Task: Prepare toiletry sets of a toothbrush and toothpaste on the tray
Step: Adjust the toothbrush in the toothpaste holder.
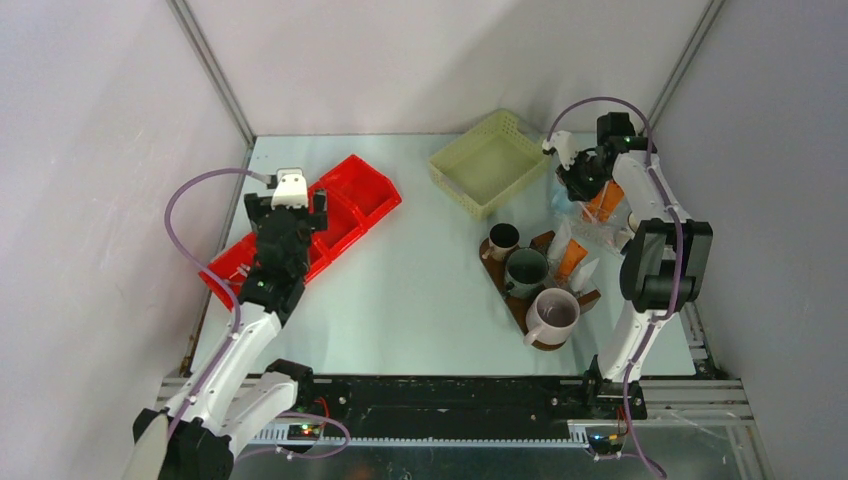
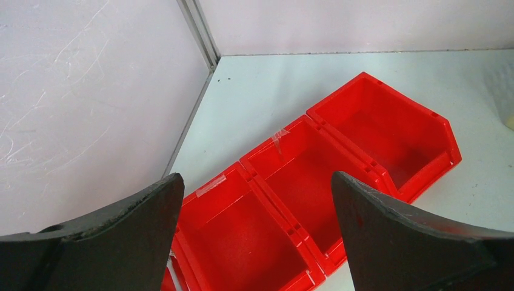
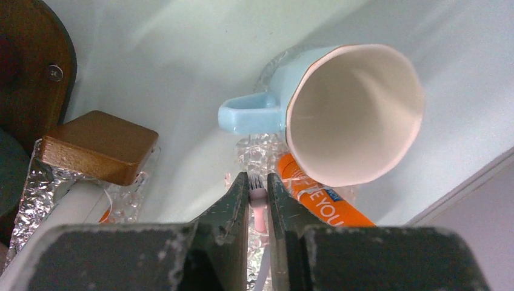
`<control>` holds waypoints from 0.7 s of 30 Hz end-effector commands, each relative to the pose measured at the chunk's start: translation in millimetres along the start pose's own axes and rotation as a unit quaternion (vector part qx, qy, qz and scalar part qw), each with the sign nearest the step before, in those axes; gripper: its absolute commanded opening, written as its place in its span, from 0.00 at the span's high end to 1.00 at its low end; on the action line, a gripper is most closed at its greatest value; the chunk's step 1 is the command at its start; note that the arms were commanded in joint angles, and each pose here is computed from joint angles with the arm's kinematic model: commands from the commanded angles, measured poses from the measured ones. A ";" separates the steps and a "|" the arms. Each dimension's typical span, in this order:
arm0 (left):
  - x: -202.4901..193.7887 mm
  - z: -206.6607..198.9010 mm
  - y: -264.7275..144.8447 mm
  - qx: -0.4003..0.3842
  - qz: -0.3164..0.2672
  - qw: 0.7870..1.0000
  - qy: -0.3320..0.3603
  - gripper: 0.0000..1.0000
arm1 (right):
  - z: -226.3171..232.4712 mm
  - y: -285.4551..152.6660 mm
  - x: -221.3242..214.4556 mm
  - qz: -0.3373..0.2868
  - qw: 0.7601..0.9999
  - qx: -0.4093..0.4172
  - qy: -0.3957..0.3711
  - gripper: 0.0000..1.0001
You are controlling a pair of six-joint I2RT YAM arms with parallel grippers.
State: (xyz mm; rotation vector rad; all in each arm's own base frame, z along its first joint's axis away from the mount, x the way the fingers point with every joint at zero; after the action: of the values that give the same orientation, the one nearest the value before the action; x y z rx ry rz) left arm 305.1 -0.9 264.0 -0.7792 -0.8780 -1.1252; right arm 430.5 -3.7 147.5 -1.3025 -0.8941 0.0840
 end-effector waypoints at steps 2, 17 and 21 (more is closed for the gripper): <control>14.5 10.7 -3.1 0.013 -0.030 0.999 -0.008 0.02 | -1.6 -29.7 34.1 -0.064 0.997 -0.020 -0.041 1.00; 19.7 16.0 -9.8 0.017 -0.046 0.999 -0.015 0.02 | 12.8 -34.6 51.5 -0.117 0.989 0.007 -0.086 1.00; 20.6 16.5 -10.5 0.016 -0.048 0.999 -0.014 0.02 | 16.5 -36.7 55.5 -0.130 0.987 0.014 -0.092 1.00</control>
State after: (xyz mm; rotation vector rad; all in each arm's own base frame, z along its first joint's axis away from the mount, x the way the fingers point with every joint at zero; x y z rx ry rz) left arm 296.6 1.5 279.2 -0.7590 -0.9257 -1.1485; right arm 439.6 17.2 178.0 -1.1923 -1.0846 0.0525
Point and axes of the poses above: each gripper's point midway between its finger pads, its own y axis out along the fingers, its own z axis along the line the jaws close on, x = y × z, the point moved 3 cm from there along -y, back along the fingers, and after that the axes turned 15 degrees about y, right-handed, at the moved point
